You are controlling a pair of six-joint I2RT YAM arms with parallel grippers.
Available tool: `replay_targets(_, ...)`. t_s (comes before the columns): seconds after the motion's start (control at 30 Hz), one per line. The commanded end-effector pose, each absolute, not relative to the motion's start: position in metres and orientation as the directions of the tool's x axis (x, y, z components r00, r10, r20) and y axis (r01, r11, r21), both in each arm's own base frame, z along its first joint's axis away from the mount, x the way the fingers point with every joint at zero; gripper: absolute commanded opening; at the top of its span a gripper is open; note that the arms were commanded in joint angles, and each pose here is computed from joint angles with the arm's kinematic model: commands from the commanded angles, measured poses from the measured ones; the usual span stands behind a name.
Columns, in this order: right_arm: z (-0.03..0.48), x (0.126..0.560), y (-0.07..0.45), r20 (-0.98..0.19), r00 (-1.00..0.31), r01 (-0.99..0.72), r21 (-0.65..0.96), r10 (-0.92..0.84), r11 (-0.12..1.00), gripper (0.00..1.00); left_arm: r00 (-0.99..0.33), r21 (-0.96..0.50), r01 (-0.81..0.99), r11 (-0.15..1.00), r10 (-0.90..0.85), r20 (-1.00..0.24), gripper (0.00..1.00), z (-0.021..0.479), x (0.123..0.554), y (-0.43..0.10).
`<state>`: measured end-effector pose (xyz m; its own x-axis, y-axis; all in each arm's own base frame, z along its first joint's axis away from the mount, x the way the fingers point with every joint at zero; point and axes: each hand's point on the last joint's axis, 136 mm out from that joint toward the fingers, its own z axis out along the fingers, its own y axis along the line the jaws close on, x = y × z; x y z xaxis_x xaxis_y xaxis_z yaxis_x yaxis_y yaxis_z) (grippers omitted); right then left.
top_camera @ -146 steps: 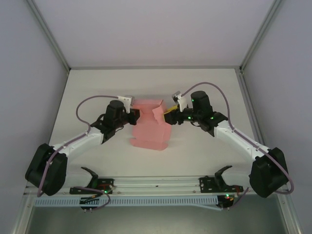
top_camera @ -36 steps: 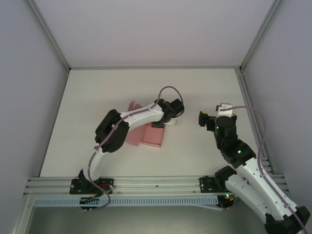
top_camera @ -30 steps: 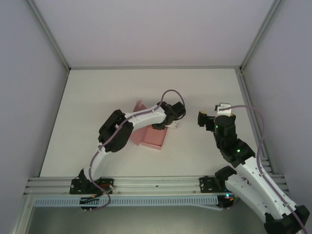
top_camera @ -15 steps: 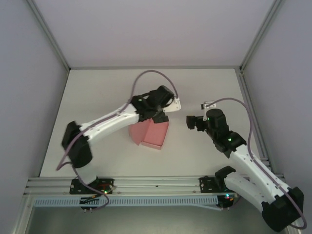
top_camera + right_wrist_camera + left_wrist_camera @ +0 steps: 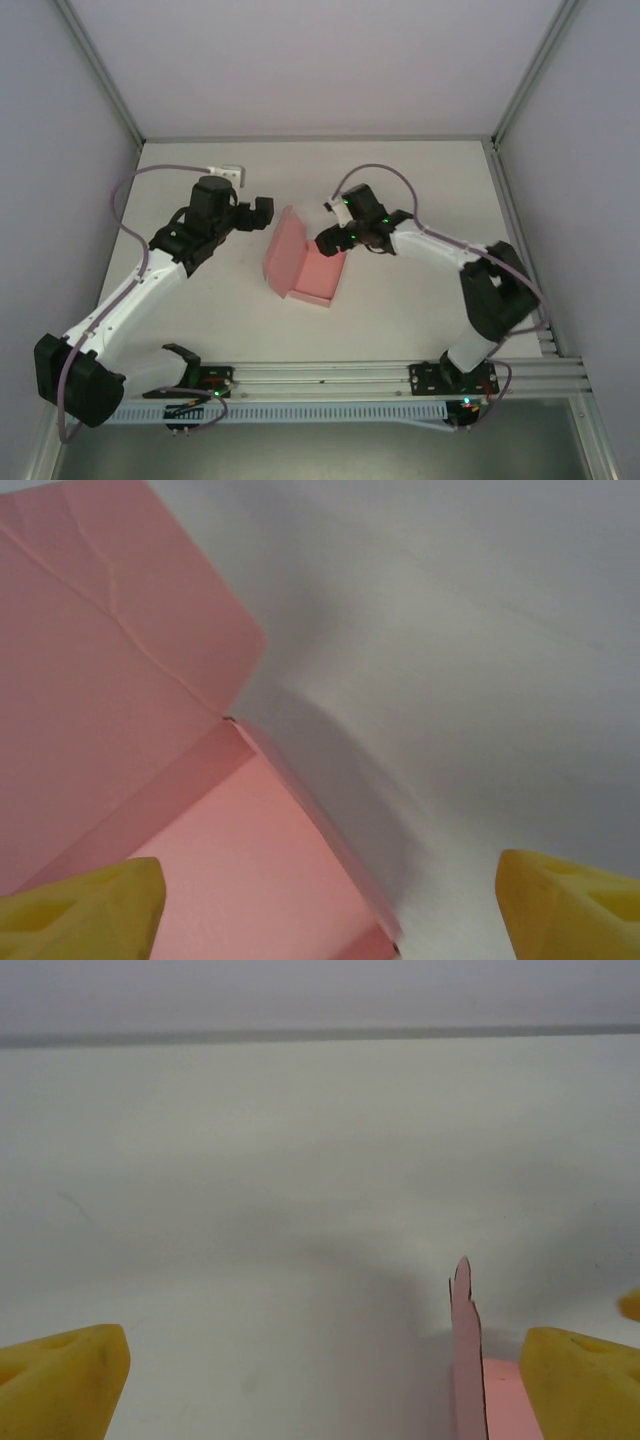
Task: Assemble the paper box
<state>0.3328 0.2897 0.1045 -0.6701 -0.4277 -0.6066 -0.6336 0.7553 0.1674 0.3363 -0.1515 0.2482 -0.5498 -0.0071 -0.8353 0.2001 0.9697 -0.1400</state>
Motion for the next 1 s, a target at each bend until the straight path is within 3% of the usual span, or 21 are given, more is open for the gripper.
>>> replay_targets(0.0, 0.08, 0.334, 0.295, -0.514, -0.678, -0.671, 0.139, -0.526, 0.729, 0.78, -0.588, -0.196, 0.13, 0.972, -0.084, -0.804, 1.0, 0.237, 0.328, -0.14)
replay_targets(0.27, 0.049, 0.333, 0.317, -0.462, -0.695, -0.685, 0.19, -0.551, 0.704, 0.49, -0.572, -0.183, 0.103, 0.978, -0.092, -0.815, 1.0, 0.233, 0.323, -0.129)
replay_targets(0.37, 0.048, 0.339, 0.318, -0.465, -0.705, -0.668, 0.178, -0.536, 0.723, 0.23, -0.568, -0.187, 0.098, 0.977, -0.099, -0.817, 1.0, 0.232, 0.323, -0.127)
replay_targets(0.43, 0.051, 0.343, 0.317, -0.475, -0.712, -0.65, 0.164, -0.518, 0.742, 0.13, -0.569, -0.191, 0.093, 0.977, -0.105, -0.816, 1.0, 0.232, 0.323, -0.126)
replay_targets(0.57, 0.057, 0.352, 0.299, -0.515, -0.752, -0.528, 0.098, -0.411, 0.844, 0.03, -0.527, -0.232, 0.082, 0.969, -0.155, -0.835, 1.0, 0.243, 0.323, -0.125)
replay_targets(0.7, 0.055, 0.348, 0.255, -0.516, -0.847, -0.182, 0.062, -0.125, 0.981, 0.0, -0.509, -0.27, 0.115, 0.956, -0.177, -0.843, 1.0, 0.249, 0.32, -0.13)
replay_targets(0.87, 0.052, 0.324, 0.229, -0.564, -0.819, 0.085, 0.068, 0.108, 0.994, 0.0, -0.523, -0.27, 0.136, 0.953, -0.162, -0.836, 1.0, 0.243, 0.322, -0.136)
replay_targets(0.97, 0.051, 0.315, 0.233, -0.564, -0.808, 0.126, 0.113, 0.168, 0.986, 0.0, -0.555, -0.262, 0.175, 0.949, -0.125, -0.823, 1.0, 0.234, 0.325, -0.146)
